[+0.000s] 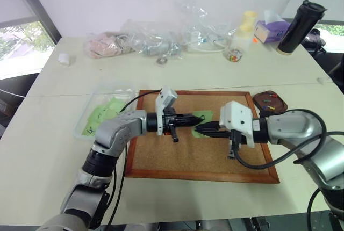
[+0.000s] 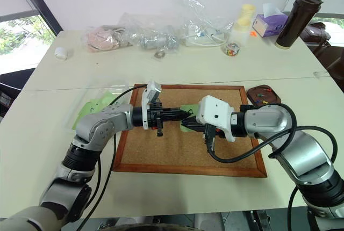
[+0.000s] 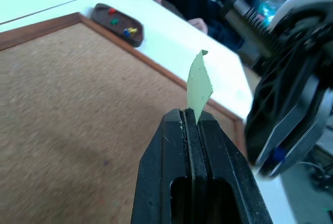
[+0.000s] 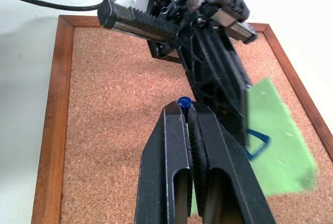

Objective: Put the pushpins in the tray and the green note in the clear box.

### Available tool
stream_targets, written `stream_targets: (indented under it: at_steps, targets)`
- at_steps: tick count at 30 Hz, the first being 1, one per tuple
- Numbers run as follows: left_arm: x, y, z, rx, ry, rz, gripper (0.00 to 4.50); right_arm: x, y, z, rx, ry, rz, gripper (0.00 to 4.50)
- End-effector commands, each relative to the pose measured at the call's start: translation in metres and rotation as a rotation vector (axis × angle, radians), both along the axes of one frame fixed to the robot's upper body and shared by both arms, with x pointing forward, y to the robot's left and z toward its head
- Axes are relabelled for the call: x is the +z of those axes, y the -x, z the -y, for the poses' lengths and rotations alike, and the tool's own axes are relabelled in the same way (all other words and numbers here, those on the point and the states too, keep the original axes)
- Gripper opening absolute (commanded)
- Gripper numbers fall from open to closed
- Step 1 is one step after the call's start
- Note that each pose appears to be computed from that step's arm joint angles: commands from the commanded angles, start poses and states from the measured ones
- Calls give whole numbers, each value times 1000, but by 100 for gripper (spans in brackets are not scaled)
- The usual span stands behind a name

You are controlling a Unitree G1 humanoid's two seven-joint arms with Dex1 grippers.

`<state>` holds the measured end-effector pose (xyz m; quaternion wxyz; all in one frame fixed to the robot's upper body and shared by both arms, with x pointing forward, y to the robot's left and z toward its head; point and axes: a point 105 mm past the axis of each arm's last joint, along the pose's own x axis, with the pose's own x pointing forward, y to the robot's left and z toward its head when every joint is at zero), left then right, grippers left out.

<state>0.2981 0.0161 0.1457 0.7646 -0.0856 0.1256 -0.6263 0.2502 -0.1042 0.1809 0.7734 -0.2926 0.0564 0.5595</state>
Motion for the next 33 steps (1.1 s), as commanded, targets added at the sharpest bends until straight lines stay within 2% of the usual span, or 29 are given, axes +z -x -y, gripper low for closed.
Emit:
stream_targets:
  at_steps: [1,4,5,8,10,17,23,27,30,33]
  targets:
    - [2,0,-4,-4,-17,66,4,24,-5,9,-68,-55,70,0]
    - [-1,-1,-7,2,-25,73,4,35,-13,20,-141,-114,72,0]
    - [-2,0,-9,3,-28,75,4,40,-21,30,-211,-178,62,0]
    - [-8,7,-12,-2,-39,75,4,44,-62,104,-588,-414,41,0]
    - [-13,11,-13,-6,-48,72,4,35,-75,138,-753,-469,34,0]
    - [-26,18,-14,1,-82,80,4,-7,-95,204,-1060,-461,-8,0]
    - [-29,20,-16,19,-97,89,4,-36,-104,231,-1176,-442,-49,0]
    - [-29,23,-16,24,-101,94,4,-44,-105,236,-1183,-429,-58,0]
    - [-29,23,-17,30,-105,97,0,-50,-106,242,-1197,-419,-62,97]
    - [-29,24,-18,33,-107,99,0,-53,-105,245,-1209,-419,-62,249]
